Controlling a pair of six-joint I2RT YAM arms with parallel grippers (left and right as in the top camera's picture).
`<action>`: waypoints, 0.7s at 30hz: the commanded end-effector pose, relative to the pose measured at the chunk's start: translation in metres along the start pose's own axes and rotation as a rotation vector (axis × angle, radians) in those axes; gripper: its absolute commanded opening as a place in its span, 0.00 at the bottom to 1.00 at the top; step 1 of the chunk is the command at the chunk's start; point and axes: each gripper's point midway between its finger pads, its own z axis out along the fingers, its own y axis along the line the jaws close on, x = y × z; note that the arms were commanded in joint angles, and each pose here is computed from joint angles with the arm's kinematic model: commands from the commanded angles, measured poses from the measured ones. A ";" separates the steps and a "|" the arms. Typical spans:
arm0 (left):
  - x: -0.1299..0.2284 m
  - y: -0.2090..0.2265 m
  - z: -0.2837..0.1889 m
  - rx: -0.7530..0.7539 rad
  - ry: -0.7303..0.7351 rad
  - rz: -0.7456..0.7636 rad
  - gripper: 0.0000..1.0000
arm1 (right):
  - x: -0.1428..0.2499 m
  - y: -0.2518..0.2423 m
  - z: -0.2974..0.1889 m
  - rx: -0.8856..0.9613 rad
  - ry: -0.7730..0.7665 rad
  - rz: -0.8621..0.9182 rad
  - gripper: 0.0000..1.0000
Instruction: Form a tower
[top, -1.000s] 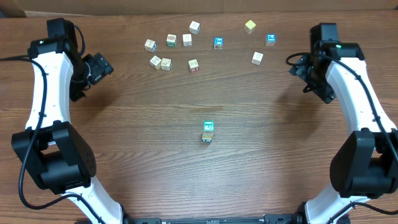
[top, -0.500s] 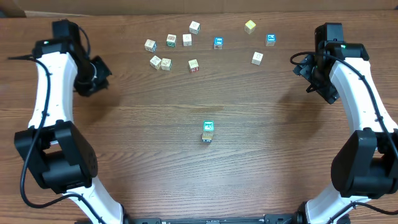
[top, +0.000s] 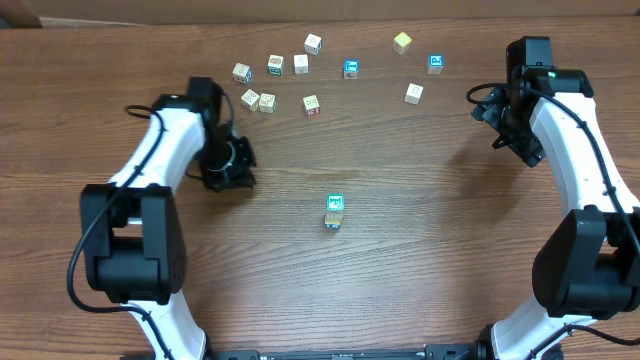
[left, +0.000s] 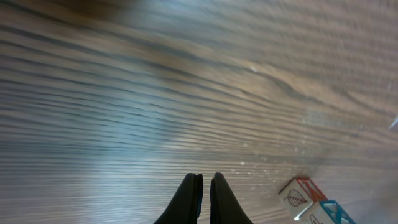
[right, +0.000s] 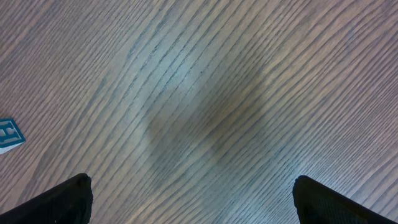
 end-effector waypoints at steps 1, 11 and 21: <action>0.020 -0.022 0.011 0.023 0.027 0.056 0.04 | -0.001 -0.002 0.000 0.009 -0.011 -0.004 1.00; 0.062 -0.054 0.052 0.124 0.123 0.128 0.04 | -0.001 -0.002 0.000 0.009 -0.011 -0.004 1.00; 0.087 -0.058 0.074 0.178 0.183 0.108 0.04 | -0.001 -0.002 0.000 0.010 -0.011 -0.004 1.00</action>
